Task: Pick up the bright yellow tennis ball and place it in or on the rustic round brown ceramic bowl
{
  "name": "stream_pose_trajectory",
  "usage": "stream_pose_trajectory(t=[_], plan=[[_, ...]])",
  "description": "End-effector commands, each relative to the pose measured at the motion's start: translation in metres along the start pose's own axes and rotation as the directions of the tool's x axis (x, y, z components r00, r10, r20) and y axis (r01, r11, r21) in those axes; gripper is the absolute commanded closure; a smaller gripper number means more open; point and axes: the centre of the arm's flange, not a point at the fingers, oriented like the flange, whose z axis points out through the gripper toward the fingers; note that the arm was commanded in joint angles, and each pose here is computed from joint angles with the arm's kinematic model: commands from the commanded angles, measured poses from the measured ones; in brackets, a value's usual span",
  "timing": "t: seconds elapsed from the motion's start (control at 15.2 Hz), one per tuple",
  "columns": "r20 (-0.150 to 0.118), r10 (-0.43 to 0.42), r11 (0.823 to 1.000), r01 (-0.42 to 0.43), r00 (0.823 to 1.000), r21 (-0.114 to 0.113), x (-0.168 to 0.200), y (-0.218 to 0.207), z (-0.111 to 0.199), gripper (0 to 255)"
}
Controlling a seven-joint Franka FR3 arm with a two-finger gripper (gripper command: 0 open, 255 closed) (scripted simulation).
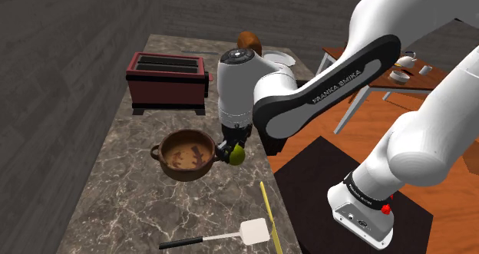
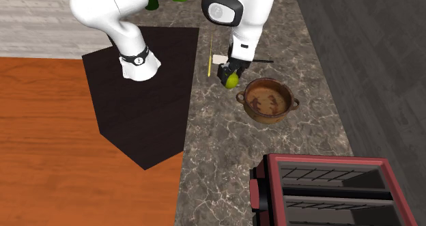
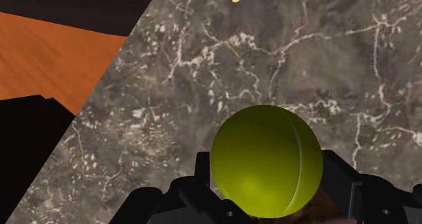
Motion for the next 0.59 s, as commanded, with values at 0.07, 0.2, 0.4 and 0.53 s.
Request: stream_pose_trajectory(t=[0.07,0.2,0.4,0.53], plan=[[0.0,0.0,1.0,0.0,1.0,0.0,-0.002,0.002,-0.015,255],[0.0,0.0,1.0,0.0,1.0,0.0,-0.003,0.004,-0.026,255],[0.0,0.0,1.0,0.0,1.0,0.0,-0.003,0.006,-0.041,255],[0.0,0.0,1.0,0.0,1.0,0.0,-0.004,0.008,-0.052,255]])
